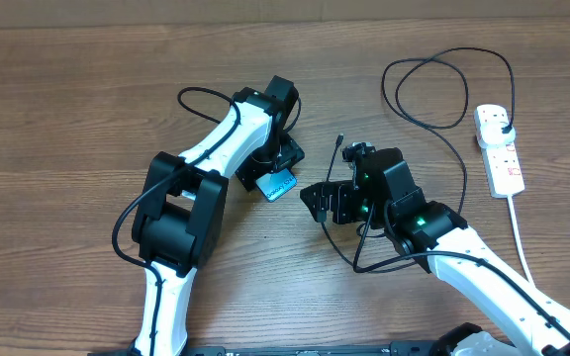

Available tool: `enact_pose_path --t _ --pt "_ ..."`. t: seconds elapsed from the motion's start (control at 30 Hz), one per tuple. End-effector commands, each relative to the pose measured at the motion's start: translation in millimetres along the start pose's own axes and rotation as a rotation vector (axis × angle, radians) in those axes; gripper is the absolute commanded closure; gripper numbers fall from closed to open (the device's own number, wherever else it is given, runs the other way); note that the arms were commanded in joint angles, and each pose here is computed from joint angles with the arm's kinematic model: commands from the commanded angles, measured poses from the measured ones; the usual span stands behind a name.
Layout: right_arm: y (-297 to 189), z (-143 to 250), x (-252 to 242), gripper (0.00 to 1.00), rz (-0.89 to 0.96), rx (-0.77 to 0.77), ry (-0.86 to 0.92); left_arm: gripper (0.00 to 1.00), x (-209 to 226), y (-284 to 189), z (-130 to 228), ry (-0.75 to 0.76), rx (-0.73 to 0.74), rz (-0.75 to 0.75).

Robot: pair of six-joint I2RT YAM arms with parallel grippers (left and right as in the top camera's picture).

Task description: Plug charger to phone and switch on socket

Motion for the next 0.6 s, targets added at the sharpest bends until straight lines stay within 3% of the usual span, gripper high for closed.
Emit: enact_pose_path --t 0.0,0.23,0.33,0.57 --pt "-6.4 -8.4 6.4 0.00 -0.023 -0.029 -0.030 0.09 13.4 45.5 3.2 -0.034 0.032 -0.085" --pt "-6.3 -8.2 6.5 0.00 -0.024 -0.027 -0.030 0.18 14.5 45.5 1.2 -0.040 0.015 -0.094" --pt "-6.4 -8.1 6.7 0.00 -0.026 -0.027 -0.029 0.29 14.7 45.5 1.1 -0.039 0.014 -0.095" --pt "-6.4 -7.9 6.6 0.00 -0.025 -0.026 -0.029 0.36 15.4 45.6 1.0 -0.031 0.013 -0.100"
Point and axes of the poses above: each gripper's point midway between its finger pads, its own y axis out along the fingers, its own x axis along the line the jaws close on, z = x × y, the point moved 5 cm from there along -y, back along the fingers, and after that the axes turned 1 degree about -y, right-handed, at the moved point
